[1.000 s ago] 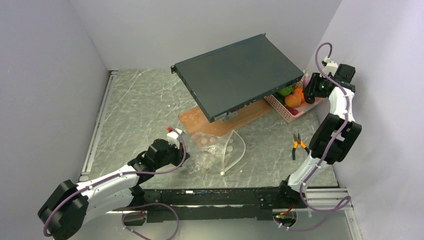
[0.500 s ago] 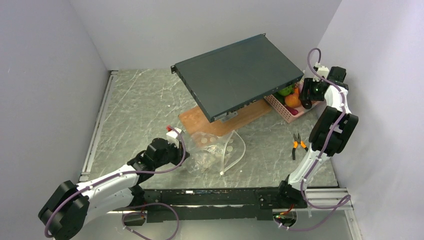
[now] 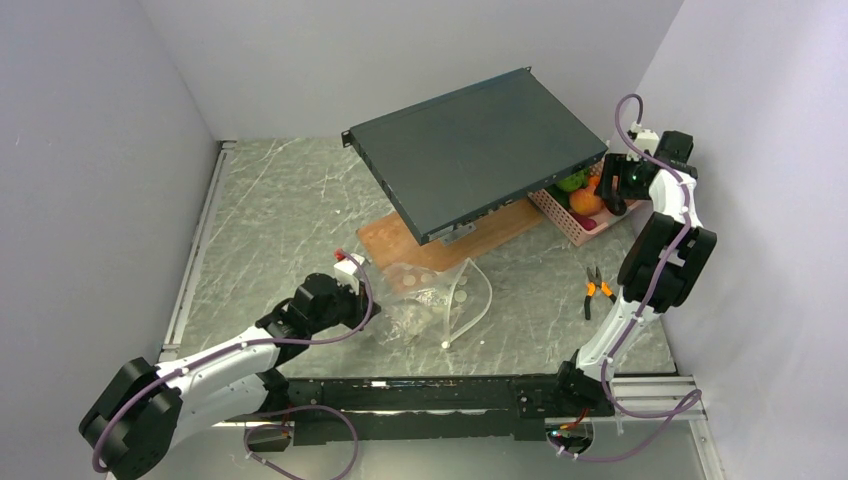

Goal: Open the zip-top bag and remove the fake food
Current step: Place the fake vegetable in the bin, then place the zipper food storage bag at the center of the board.

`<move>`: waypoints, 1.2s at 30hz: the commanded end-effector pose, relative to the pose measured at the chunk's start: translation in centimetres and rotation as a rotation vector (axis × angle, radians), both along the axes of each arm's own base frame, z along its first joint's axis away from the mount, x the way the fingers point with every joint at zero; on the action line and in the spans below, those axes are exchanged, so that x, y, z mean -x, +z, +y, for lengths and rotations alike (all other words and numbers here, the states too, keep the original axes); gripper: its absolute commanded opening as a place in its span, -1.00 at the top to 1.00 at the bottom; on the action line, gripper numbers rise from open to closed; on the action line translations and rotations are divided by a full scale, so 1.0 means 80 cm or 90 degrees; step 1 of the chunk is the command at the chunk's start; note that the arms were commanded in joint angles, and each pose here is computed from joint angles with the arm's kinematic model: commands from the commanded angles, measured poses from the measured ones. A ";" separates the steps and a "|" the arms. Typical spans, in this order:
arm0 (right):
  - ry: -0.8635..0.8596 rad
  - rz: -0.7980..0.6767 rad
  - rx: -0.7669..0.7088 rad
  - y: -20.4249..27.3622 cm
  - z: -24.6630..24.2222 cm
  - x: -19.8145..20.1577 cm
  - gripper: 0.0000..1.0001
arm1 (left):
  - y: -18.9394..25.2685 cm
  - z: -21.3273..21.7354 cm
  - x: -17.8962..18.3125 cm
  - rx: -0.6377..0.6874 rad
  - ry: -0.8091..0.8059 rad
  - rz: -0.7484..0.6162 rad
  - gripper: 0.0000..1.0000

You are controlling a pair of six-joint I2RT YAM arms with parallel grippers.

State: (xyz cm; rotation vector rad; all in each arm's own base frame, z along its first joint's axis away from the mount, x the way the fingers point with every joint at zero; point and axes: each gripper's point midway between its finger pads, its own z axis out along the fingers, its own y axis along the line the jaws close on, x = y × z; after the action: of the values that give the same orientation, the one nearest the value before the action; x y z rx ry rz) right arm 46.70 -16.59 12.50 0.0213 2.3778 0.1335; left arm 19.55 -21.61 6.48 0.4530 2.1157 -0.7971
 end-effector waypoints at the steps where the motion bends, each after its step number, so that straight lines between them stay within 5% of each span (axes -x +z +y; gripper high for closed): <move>1: -0.007 -0.063 0.016 0.053 -0.001 0.000 -0.54 | 0.036 -0.014 -0.012 0.044 -0.011 -0.046 1.00; 12: 0.023 -0.076 0.006 0.074 0.026 0.057 -0.56 | 0.062 -0.007 -0.015 0.066 -0.001 -0.089 1.00; 22: 0.130 -0.058 -0.005 0.062 0.076 0.134 -0.61 | 0.065 0.048 -0.029 -0.043 0.094 -0.104 1.00; 36: 0.208 -0.098 0.003 0.067 0.135 0.212 -0.62 | 0.083 0.175 -0.052 -0.125 0.438 -0.080 1.00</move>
State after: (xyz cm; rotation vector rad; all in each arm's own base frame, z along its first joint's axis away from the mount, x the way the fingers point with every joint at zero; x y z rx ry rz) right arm 30.82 -7.03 17.29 -0.3099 2.2584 0.2523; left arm 22.70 -10.71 10.68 0.0498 2.0799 -0.2791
